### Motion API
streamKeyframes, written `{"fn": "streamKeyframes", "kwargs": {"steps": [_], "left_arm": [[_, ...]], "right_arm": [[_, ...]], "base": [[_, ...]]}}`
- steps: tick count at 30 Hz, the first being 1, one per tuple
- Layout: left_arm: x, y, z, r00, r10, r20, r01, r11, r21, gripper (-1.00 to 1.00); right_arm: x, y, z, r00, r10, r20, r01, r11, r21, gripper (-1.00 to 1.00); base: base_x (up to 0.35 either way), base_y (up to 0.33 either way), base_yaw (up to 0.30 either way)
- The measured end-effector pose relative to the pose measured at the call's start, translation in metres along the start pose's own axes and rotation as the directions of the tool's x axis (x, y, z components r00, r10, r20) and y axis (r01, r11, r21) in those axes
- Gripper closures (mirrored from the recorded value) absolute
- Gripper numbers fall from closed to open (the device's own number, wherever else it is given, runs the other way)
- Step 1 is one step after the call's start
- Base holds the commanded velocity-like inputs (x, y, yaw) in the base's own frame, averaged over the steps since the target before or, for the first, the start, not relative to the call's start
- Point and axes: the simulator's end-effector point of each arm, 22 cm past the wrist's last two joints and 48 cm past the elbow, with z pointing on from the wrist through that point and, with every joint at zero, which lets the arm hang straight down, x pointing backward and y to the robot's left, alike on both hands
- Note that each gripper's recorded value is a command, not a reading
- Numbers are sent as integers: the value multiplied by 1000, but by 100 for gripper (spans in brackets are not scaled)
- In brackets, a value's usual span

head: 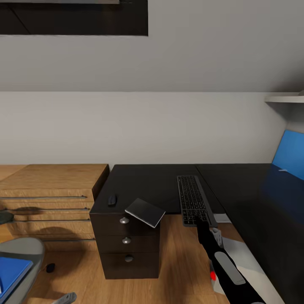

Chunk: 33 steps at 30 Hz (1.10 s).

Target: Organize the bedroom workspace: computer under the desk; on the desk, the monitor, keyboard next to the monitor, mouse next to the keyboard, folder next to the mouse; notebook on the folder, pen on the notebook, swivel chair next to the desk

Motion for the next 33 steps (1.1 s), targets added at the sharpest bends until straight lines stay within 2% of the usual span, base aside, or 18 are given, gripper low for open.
{"fn": "streamKeyframes", "kwargs": {"steps": [5, 14, 16, 18, 22, 26, 29, 33], "left_arm": [[-4, -2, -8, 1000, -1, 0, 1, 1000, -1, -100], [-15, -8, -22, 1000, -2, 18, 2, 1000, 0, -100], [-15, -14, -24, 1000, -7, 20, 7, 1000, 7, -100], [-16, -17, -26, 1000, -8, 21, 8, 1000, 10, -100], [-18, -21, -32, 1000, -10, 21, 10, 1000, 12, -100], [-21, -23, -38, 1000, -11, 20, 10, 1000, 14, -100], [-23, -25, -42, 1000, -11, 20, 10, 1000, 14, -100], [-26, -27, -48, 1000, -11, 20, 11, 1000, 14, -100]], "right_arm": [[-3, 23, 1, 1000, 1, 0, -1, 1000, -30, 100], [-7, 46, 0, 1000, 0, 2, 0, 999, -44, 100], [-8, 63, -1, 1000, -1, 4, 2, 997, -72, 100], [-8, 70, -4, 1000, 0, 4, 0, 997, -83, 100], [-9, 87, -9, 1000, -4, 3, 5, 994, -110, 100], [-14, 95, -11, 1000, -23, 5, 24, 993, -113, 100], [-17, 100, -12, 998, -55, 6, 55, 992, -114, 100], [-19, 106, -13, 998, -67, 6, 67, 991, -115, 100]], "base": [[0, 0, 0], [0, 0, 0], [-5, 0, 0], [-78, 0, 0], [-250, 0, 0], [-327, 0, 0], [-337, 0, 0], [-339, 0, 0]]}}
